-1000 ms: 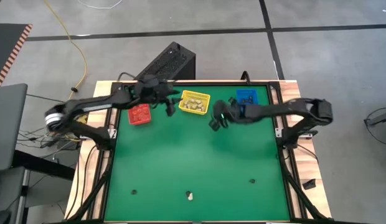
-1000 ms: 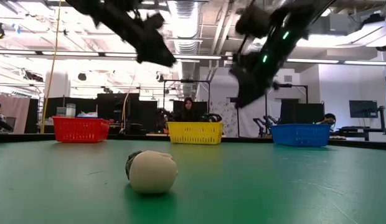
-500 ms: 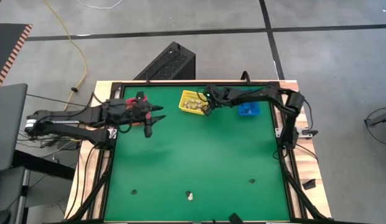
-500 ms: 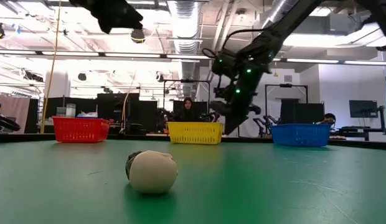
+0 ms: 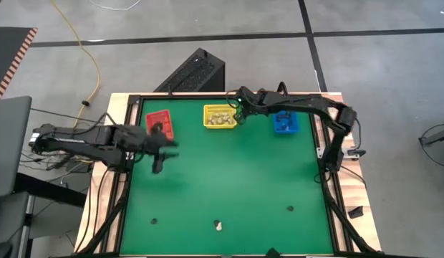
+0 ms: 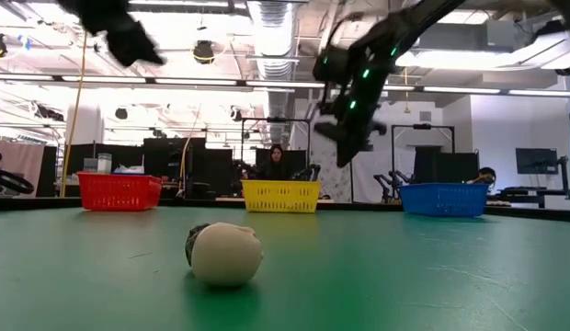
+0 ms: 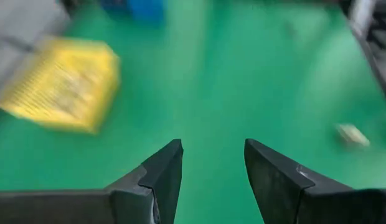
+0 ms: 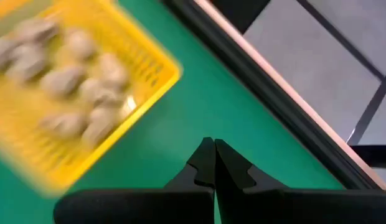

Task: Sort Halloween decoration
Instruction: Put the purple skull toy into the blue bin

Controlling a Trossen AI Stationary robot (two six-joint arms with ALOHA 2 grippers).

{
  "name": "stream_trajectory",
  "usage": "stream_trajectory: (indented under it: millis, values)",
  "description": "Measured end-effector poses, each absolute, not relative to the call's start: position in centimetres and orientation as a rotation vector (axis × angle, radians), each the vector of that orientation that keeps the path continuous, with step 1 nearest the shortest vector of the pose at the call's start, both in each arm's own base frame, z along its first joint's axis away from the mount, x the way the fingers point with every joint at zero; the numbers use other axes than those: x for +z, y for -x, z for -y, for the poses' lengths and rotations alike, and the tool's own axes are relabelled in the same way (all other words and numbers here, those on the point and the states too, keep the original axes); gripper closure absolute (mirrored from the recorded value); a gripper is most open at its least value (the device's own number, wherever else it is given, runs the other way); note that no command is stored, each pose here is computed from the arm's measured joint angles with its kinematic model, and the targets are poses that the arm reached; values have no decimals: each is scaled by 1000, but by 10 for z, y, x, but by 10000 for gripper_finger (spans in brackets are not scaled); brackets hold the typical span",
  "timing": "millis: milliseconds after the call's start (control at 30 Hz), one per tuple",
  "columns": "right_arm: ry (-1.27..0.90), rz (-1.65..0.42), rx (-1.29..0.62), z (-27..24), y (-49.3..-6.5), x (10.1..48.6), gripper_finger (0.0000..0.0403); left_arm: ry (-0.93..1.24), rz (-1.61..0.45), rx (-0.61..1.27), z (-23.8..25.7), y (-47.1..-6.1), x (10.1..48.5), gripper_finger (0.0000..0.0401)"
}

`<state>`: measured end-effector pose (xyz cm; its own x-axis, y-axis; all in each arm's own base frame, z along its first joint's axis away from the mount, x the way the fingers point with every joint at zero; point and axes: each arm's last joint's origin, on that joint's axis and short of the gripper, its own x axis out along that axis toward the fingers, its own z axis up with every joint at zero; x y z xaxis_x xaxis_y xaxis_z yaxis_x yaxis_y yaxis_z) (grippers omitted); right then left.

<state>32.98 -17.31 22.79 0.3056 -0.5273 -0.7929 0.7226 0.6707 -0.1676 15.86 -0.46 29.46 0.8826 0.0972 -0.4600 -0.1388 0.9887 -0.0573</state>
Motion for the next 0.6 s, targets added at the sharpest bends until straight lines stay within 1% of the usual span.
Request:
stream_trajectory:
  millis: [133,200,300,400,467,600]
  values:
    - [-169,-940,-712,117,-324,245,381,191,-665,-72,37,-158,278,239]
    - [-151,-919,-643,85,-321,247,381,197,-714,-175,60,-159,272,239]
    - [-125,-830,-576,40,-317,253,380,187,-813,-266,100,-157,258,239]
    - [-96,-742,-520,-1,-312,255,378,125,-860,-278,139,-150,241,239]
    - [-73,-688,-484,-24,-312,255,376,71,-848,-283,166,-144,228,239]
    - [-50,-644,-419,-47,-312,263,376,42,-807,-218,206,-128,201,239]
